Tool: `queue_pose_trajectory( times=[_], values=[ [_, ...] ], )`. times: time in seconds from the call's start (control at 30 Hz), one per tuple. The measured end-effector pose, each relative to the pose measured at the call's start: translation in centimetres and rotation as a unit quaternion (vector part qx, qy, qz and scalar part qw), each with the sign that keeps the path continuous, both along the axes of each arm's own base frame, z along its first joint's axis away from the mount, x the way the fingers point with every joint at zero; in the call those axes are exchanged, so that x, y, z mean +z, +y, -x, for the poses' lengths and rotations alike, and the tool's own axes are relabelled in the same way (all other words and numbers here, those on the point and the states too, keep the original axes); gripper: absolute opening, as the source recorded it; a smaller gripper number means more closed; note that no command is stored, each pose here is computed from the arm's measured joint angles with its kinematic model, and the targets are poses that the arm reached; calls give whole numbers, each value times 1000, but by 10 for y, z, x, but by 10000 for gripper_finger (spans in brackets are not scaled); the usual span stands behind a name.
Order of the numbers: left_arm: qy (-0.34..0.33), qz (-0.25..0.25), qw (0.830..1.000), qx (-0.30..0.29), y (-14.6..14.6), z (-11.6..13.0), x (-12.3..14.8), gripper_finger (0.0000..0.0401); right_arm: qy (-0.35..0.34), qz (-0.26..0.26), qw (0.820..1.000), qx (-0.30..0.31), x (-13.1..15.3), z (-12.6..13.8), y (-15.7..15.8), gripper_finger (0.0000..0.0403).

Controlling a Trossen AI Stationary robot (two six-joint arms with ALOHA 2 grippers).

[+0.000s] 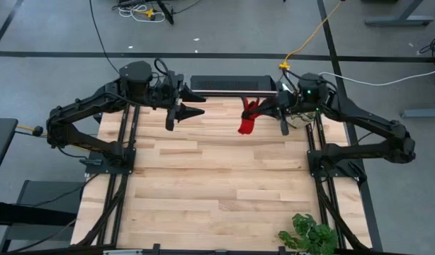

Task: Pick & Place Garden tools in Gardening bag
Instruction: Put the pair of gloves into the gardening bag

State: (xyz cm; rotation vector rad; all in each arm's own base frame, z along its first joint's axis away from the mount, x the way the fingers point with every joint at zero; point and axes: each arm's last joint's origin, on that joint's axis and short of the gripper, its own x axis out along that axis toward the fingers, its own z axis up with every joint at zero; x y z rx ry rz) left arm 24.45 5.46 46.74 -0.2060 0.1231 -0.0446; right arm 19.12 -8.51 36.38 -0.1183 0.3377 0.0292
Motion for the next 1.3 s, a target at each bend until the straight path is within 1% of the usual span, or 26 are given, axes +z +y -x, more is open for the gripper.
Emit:
queue_pose_trajectory(
  times=[0.1, 0.23, 0.43, 0.6, 0.7, 0.9, 1.03, 1.3],
  values=[
    [0, 0, 1000, 0, 0, 0, 0, 222, 37, 18, 999, -25, -4, 10, 1, 3],
    [1, 0, 1000, 0, 0, 0, 0, 222, 83, 36, 995, -42, -9, 19, 3, 3],
    [1, 0, 1000, 1, 0, 0, 0, 222, 133, 31, 990, -35, -17, 27, 8, 3],
    [1, -1, 1000, 6, 0, 0, 0, 222, 146, 24, 988, -34, -19, 29, 8, 3],
    [2, -1, 1000, 11, 1, 0, 0, 222, 162, 31, 985, -55, -16, 32, 8, 3],
    [2, -1, 1000, 11, 1, 0, 0, 222, 213, 59, 969, -112, 0, 47, 6, 3],
    [2, -1, 1000, 11, 1, 0, 0, 222, 251, 82, 952, -156, 13, 60, 7, 3],
    [2, 0, 1000, 11, 1, 0, -1, 222, 282, 117, 925, -226, 37, 80, 8, 3]
  ],
)
